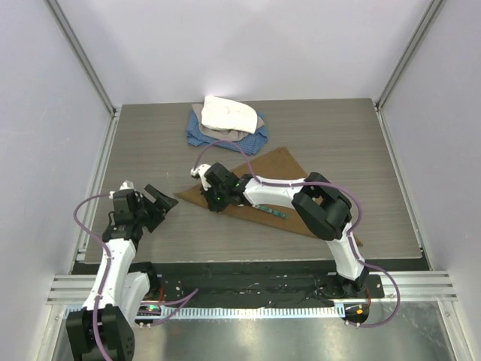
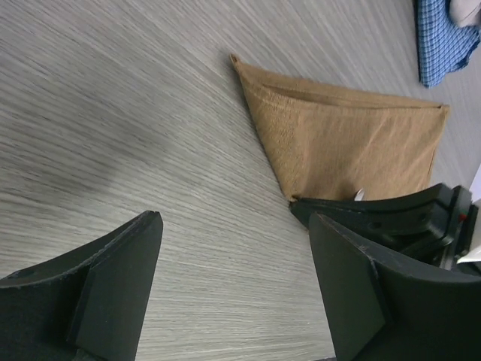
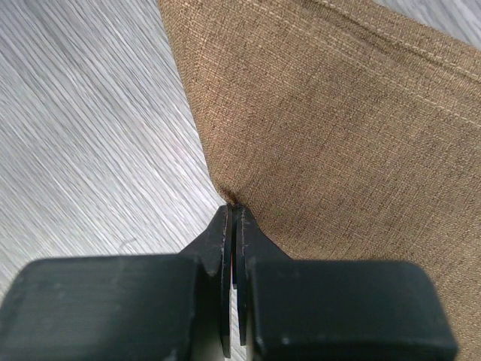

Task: Fold the napkin, place the utensils inside, and roll it up
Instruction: Fold the napkin

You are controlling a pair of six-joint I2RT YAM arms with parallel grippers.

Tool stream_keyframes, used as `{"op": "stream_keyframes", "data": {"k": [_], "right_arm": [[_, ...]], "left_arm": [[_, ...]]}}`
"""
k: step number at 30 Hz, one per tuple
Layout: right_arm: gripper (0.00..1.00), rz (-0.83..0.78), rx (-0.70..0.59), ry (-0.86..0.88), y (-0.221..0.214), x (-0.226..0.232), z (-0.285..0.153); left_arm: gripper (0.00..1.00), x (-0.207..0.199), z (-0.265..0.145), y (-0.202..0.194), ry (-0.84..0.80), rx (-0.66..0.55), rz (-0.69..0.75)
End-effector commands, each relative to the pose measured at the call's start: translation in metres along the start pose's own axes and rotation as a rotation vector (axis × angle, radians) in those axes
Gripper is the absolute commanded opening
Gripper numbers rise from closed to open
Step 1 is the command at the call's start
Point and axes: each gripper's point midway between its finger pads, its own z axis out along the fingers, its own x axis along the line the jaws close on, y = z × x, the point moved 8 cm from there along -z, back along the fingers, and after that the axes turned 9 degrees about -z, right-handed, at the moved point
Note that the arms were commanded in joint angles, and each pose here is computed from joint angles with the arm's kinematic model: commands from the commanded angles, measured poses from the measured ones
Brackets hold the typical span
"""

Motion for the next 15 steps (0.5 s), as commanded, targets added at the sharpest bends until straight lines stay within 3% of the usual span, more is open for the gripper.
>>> {"op": "stream_keyframes", "data": {"k": [1,5,11,15], "right_arm": [[0.01,0.050,-0.090,0.031,0.027,0.007,0.002],[0.09,0.058,-0.114,0.047,0.036,0.009,-0.001],[0.37,0.064,-0.145,0.070,0.044,0.013,-0.011],[0.43,0.067,-0.162,0.081,0.045,0.015,-0.022]], "left_arm": [[0.82,-0.002,0.006,0.000,-0.025,-0.027,-0.006],[0.71,-0.001,0.015,0.001,-0.065,-0.046,-0.020],[0.69,-0.001,0.027,0.004,-0.070,-0.050,-0.047],[0.68,-0.004,0.037,0.008,-0.078,-0.055,-0.057]]}}
